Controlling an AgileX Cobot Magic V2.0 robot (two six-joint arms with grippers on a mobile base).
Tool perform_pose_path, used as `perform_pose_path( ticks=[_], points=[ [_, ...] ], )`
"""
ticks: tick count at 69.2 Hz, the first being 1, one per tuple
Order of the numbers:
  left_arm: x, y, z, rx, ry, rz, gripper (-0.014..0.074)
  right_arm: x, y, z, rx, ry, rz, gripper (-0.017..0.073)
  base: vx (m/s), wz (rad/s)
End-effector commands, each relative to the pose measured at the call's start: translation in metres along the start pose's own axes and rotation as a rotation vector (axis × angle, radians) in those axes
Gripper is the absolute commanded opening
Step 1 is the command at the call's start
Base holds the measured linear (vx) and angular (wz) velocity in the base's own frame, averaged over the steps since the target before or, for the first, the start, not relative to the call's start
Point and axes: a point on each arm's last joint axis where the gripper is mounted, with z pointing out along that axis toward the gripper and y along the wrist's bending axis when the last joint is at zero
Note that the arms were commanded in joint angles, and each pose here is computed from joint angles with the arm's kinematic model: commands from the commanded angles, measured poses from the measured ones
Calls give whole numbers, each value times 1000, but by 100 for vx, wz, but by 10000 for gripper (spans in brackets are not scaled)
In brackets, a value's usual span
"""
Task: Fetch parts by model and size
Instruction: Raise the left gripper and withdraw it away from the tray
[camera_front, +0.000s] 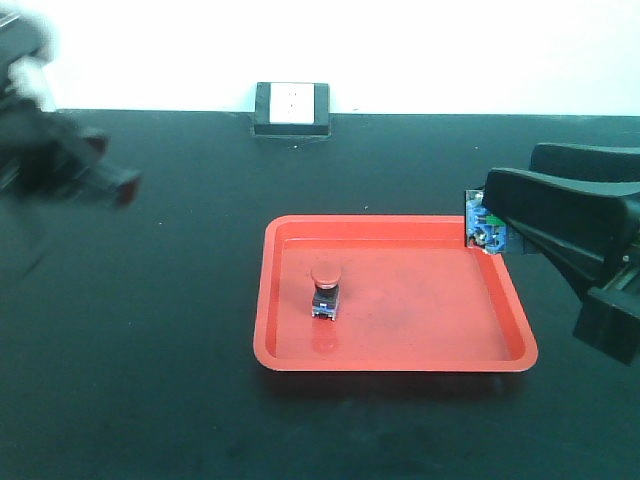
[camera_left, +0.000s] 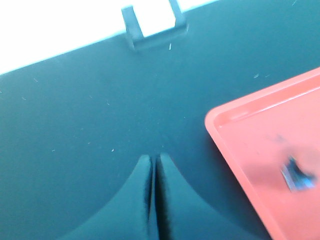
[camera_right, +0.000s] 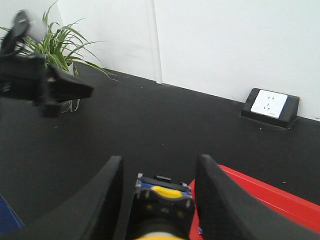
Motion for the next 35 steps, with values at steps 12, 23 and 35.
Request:
perform_pose_path(
  ticks=[12, 23, 35],
  points=[
    [39, 3, -76, -22, -209, -12, -6, -18, 1, -6, 3, -118, -8, -5, 0, 0],
    [75, 3, -119, -36, -320, -33, -6, -18, 1, -6, 3, -115, -8, -5, 0, 0],
    [108, 1, -144, -51, -414, -43, -6, -18, 1, -6, 3, -115, -8, -5, 0, 0]
  ],
)
